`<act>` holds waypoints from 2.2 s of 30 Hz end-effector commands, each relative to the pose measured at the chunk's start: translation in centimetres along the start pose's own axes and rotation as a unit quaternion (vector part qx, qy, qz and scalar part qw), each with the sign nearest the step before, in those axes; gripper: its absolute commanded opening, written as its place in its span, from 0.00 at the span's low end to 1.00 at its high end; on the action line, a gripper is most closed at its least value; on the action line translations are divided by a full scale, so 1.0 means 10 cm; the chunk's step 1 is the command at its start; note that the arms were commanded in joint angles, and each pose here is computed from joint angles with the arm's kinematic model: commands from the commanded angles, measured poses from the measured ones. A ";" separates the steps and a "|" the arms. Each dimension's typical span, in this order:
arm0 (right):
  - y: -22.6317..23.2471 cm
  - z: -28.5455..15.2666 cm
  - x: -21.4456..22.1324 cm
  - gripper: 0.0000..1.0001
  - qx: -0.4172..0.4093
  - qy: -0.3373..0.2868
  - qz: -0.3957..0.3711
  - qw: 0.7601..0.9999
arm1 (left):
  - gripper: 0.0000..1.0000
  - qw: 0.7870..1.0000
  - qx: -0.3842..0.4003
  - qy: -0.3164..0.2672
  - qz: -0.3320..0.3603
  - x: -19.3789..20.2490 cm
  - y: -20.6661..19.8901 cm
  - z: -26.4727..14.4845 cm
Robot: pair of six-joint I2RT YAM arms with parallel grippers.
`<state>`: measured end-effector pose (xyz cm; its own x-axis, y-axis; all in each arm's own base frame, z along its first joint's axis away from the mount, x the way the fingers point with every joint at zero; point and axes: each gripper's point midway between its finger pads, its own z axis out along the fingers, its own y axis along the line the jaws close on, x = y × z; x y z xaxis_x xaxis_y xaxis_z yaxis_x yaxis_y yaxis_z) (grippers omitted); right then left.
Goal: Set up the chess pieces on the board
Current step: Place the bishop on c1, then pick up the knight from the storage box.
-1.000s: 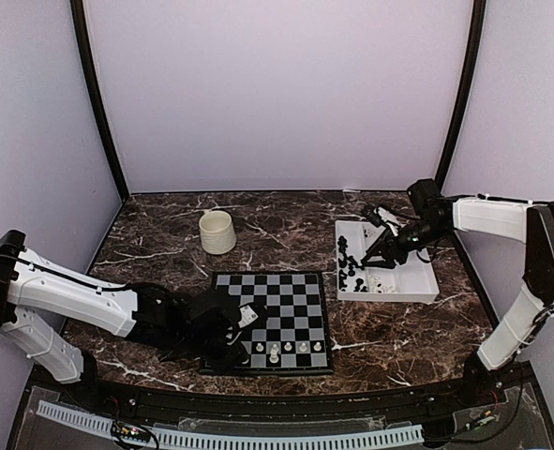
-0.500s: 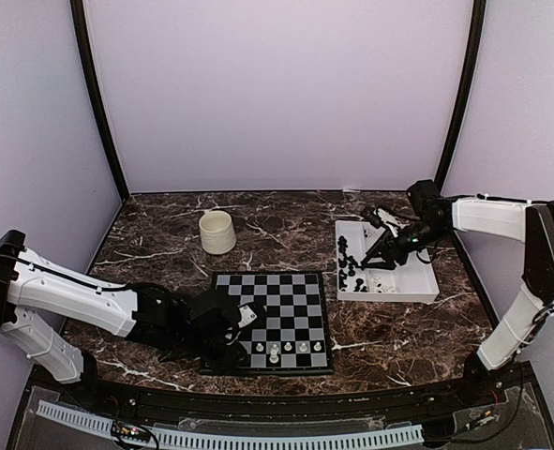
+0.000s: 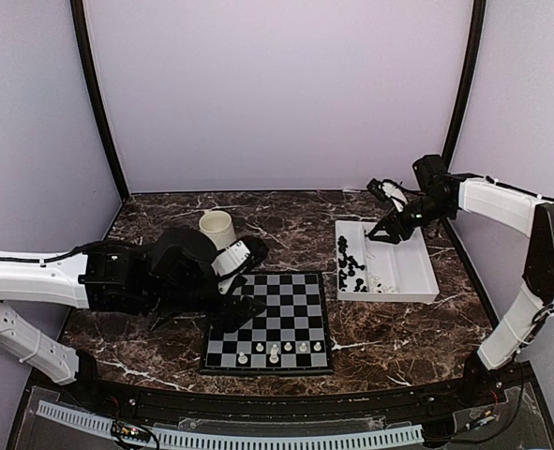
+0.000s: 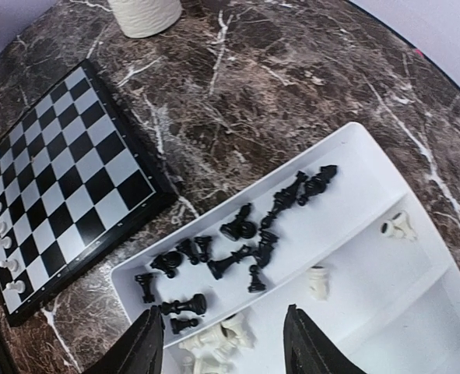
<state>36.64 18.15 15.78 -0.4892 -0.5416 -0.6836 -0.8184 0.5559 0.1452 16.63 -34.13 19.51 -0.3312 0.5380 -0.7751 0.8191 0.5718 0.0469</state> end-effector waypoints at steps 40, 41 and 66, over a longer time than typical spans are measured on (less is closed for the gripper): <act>-0.84 1.10 0.57 0.44 0.037 0.197 -0.028 0.979 | 0.65 0.979 0.054 -0.144 -0.138 -0.98 0.58 0.54; -0.85 1.11 0.57 0.43 0.037 0.198 -0.024 0.979 | 0.65 0.978 0.054 -0.144 -0.138 -0.97 0.58 0.54; -0.50 0.44 0.04 0.10 -0.039 0.059 0.103 0.992 | 0.64 0.967 0.064 -0.191 -0.158 -1.13 0.58 0.62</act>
<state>42.98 16.68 5.00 -0.6816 -0.6048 -0.4118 -0.7211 0.6508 0.2378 27.63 -39.92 21.99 -0.4370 0.1658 -0.8840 0.7563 0.5998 -0.2613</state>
